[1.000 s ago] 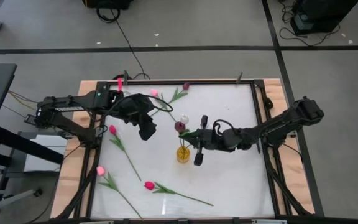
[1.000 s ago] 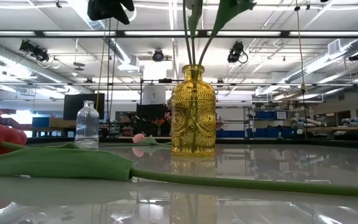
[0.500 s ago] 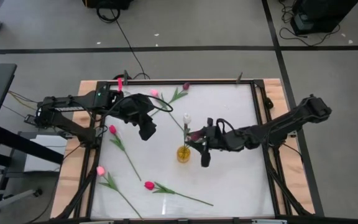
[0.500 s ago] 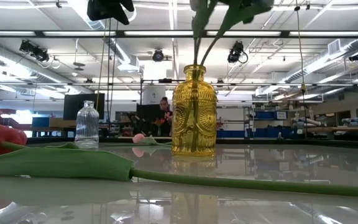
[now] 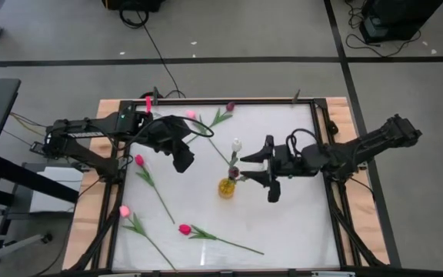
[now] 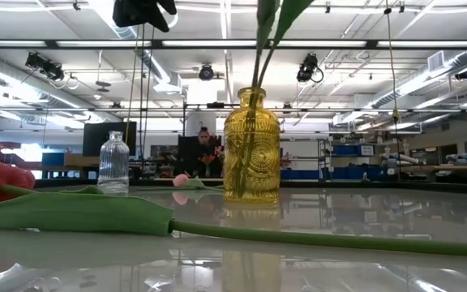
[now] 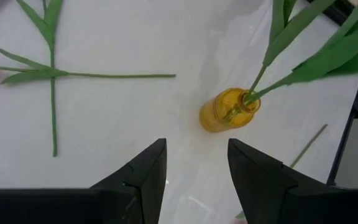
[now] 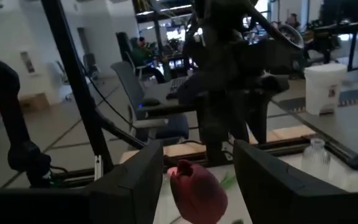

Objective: Sort flowers into vase by color
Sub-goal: Put the dark red tulip into the yellow flower vase

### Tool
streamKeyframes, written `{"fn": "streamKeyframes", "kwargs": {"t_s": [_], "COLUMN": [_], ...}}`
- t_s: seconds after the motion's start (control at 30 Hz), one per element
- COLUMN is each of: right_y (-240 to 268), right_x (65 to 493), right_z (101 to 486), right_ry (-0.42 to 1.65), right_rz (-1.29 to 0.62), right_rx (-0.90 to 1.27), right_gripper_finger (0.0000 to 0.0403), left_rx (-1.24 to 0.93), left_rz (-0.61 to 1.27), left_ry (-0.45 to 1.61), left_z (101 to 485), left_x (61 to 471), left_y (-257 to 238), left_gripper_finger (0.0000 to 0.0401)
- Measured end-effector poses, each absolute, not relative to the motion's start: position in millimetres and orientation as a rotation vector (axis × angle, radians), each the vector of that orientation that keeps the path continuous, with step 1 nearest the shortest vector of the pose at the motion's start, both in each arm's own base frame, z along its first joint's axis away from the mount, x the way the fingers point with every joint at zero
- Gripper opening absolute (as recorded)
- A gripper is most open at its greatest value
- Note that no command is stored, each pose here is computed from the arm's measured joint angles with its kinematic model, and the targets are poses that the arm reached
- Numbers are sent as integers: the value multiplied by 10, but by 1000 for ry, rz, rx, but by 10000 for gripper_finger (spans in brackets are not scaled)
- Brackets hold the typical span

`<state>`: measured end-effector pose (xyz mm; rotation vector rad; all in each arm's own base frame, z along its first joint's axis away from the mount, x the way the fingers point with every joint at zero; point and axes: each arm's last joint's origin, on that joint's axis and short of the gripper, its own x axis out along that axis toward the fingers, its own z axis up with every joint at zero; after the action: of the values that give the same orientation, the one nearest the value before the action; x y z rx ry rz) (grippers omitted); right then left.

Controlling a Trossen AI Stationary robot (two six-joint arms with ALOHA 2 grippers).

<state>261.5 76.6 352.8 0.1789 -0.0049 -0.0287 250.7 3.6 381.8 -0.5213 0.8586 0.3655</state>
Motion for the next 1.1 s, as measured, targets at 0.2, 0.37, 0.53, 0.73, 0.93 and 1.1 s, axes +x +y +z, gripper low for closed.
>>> {"fn": "streamKeyframes", "kwargs": {"t_s": [0.2, 0.37, 0.53, 0.73, 0.93, 1.1], "right_y": [717, 753, 929, 1270, 1647, 1954], "right_x": [2583, 2460, 2318, 2112, 2248, 2600], "right_z": [3932, 4020, 3823, 3611, 3219, 2832], "right_ry": [-99, 62, 271, 443, 571, 610], "right_rz": [-37, -141, -206, -204, -209, -186], "right_rx": [214, 375, 505, 559, 574, 642], "right_gripper_finger": [201, 201, 194, 184, 175, 166], "left_rx": [-564, -518, -474, -442, -355, -315], "left_rz": [374, 339, 340, 303, 215, 139], "left_ry": [834, 857, 837, 835, 821, 848], "left_z": [3829, 3817, 3817, 3819, 3844, 3860], "left_x": [2522, 2505, 2471, 2426, 2409, 2309], "left_y": [15, -206, -458, -647, -761, -885], "left_gripper_finger": [176, 176, 176, 176, 176, 175]}}
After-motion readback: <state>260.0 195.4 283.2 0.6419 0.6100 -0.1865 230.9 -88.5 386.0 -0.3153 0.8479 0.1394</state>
